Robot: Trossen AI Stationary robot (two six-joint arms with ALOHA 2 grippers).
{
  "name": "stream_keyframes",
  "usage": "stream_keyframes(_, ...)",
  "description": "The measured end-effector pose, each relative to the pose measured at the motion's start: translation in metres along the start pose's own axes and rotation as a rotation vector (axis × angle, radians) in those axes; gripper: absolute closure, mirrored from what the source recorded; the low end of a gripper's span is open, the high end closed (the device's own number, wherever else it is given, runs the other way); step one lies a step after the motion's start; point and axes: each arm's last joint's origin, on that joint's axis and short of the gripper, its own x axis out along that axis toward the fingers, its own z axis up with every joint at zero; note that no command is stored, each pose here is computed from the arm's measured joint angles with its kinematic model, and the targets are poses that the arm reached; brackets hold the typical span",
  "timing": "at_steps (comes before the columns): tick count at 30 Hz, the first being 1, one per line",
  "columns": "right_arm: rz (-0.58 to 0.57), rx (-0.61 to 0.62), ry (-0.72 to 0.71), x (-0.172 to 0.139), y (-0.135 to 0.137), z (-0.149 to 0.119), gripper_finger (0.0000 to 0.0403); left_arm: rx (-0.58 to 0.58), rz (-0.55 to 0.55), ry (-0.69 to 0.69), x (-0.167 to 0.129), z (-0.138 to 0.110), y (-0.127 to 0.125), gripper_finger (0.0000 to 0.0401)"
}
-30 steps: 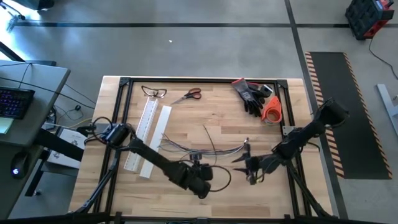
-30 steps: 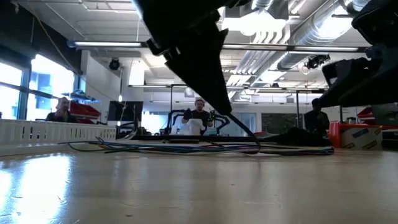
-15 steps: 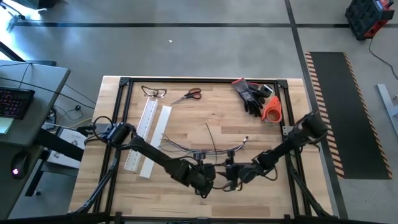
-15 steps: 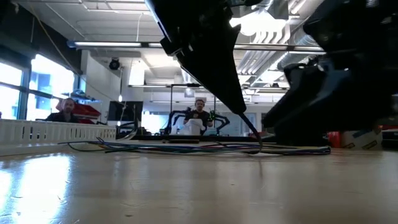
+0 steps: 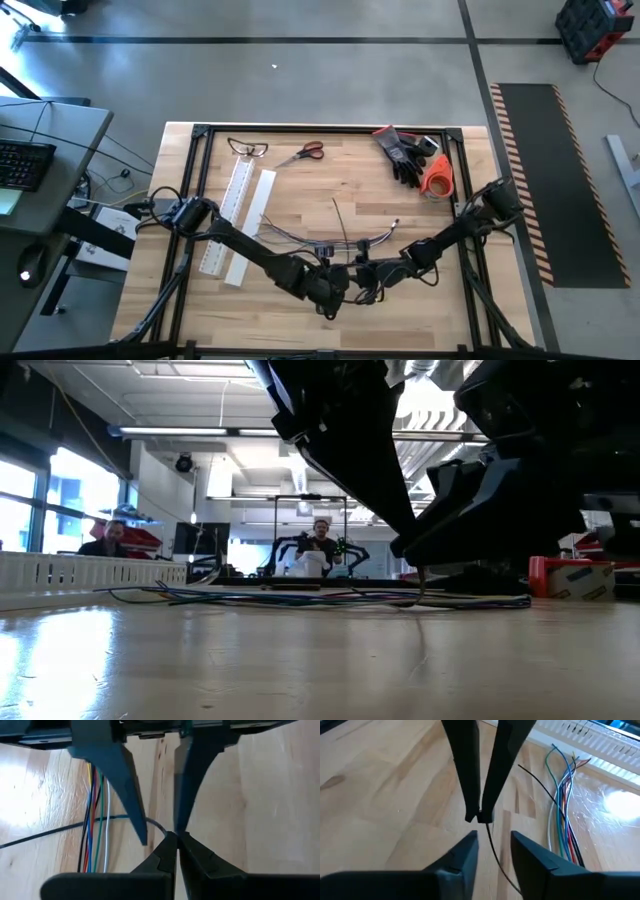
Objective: Ziptie cables
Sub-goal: Wrap the black zip tie around the cable
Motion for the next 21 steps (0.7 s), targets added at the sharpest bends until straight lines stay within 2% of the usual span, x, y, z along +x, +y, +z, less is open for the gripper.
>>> stream_keyframes(5,0.011,0.001,0.0,0.0,0.001,0.0,0.0394,0.0,0.003,-0.003,0.0,0.0,0.0,0.04)
stream_keyframes(8,-0.008,0.029,-0.023,-0.002,0.001,-0.001,0.04,0.001,-0.005,-0.001,-0.001,0.0,0.0,0.0384)
stream_keyframes(12,-0.03,0.085,-0.102,-0.013,-0.002,-0.014,0.0402,-0.01,0.0,0.027,-0.007,-0.001,0.004,0.0335)
stream_keyframes(17,-0.047,0.186,-0.217,-0.038,-0.013,-0.041,0.0403,-0.029,0.064,0.046,-0.022,-0.005,0.003,0.0269)
stream_keyframes(21,-0.064,0.205,-0.341,-0.058,-0.019,-0.047,0.0403,-0.017,0.144,-0.03,-0.024,-0.008,-0.007,0.0244)
